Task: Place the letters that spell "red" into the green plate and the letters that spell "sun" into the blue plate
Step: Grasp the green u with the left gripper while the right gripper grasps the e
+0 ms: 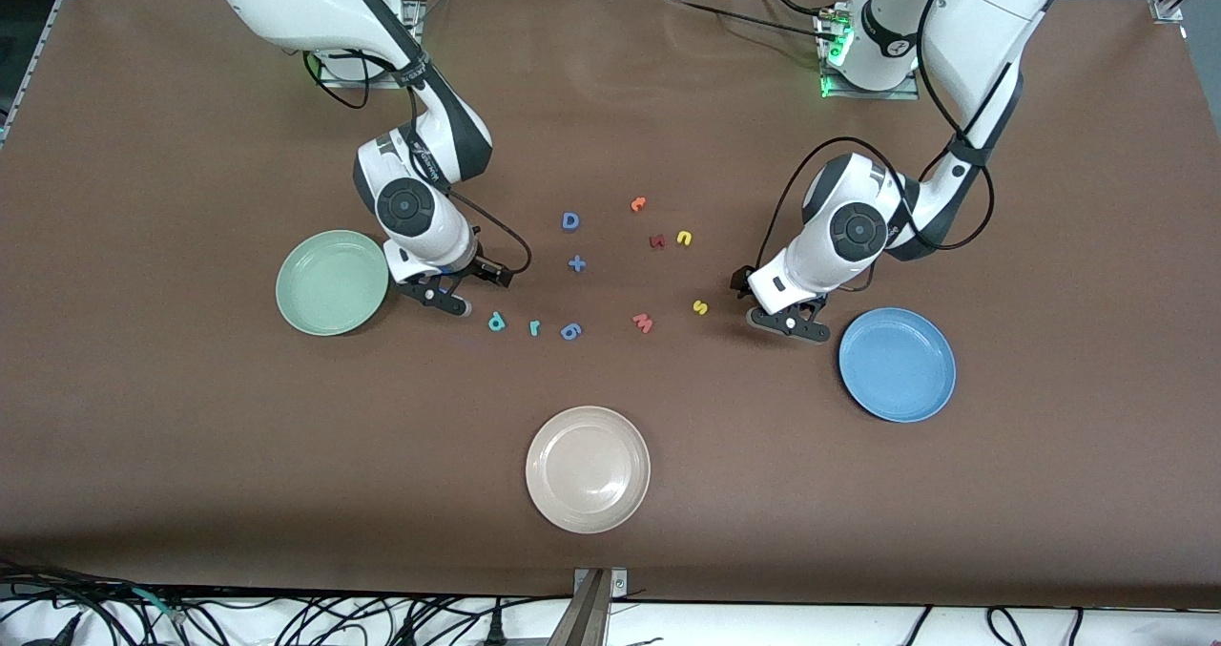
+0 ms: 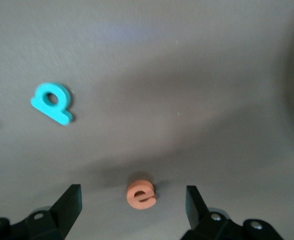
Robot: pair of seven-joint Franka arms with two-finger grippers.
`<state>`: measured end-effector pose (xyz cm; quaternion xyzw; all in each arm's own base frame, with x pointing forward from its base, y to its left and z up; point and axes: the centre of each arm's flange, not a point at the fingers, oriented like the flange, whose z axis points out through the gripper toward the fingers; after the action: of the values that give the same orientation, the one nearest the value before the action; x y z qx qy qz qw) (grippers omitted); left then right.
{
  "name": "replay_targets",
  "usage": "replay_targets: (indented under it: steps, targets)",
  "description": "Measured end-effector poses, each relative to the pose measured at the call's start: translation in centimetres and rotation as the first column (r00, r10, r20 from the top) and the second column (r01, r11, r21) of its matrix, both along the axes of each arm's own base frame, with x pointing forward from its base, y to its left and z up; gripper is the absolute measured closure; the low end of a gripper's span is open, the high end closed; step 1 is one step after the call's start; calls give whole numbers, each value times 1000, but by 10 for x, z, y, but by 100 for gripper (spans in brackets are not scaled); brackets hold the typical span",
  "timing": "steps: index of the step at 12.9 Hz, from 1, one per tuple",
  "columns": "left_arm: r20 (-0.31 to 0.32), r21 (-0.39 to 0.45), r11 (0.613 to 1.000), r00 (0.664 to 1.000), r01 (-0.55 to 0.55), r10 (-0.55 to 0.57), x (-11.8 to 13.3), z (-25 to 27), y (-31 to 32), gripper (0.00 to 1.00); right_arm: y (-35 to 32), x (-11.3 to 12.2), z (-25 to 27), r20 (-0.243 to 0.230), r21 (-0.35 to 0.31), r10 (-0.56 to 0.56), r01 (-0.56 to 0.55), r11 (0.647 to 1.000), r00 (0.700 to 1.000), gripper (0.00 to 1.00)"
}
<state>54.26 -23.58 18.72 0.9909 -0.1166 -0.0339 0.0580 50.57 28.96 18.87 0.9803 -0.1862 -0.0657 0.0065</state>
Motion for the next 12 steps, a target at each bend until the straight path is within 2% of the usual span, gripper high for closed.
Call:
replay_targets:
  steps: [1, 2, 3, 4, 5, 7, 10, 11, 12]
  targets:
    - [6, 6, 1000, 1000, 13, -13, -2, -3, 0, 0, 1, -4, -2, -5, -2, -6, 6, 1000, 1000, 15]
    - [8, 11, 1000, 1000, 23, -23, -5, -7, 0, 0, 3, -6, -3, -9, -3, -10, 10, 1000, 1000, 17]
    - [6, 13, 1000, 1000, 28, -28, -7, -10, 1, 2, 4, -7, -4, -11, -3, -12, 12, 1000, 1000, 29]
    - [6, 13, 1000, 1000, 28, -28, -8, -11, 1, 2, 4, -8, -4, -12, -4, -14, 14, 1000, 1000, 36]
    - [5, 13, 1000, 1000, 28, -28, -8, -12, 1, 2, 3, -8, -5, -13, -4, -14, 14, 1000, 1000, 36]
    - [4, 13, 1000, 1000, 27, -27, -9, -13, 0, 7, 3, -9, -5, -13, -5, -16, 15, 1000, 1000, 48]
    - [-1, 18, 1000, 1000, 19, -19, -14, -15, -10, 44, 3, -10, -6, -15, -6, -16, 16, 1000, 1000, 48]
    - [5, 32, 999, 1000, 16, -16, -16, -15, -13, 51, 3, -10, -7, -15, -6, -17, 17, 1000, 1000, 48]
    - [14, 53, 999, 1000, 0, -1, -17, -15, -15, 52, 3, -10, -9, -11, -3, -18, 18, 1000, 1000, 48]
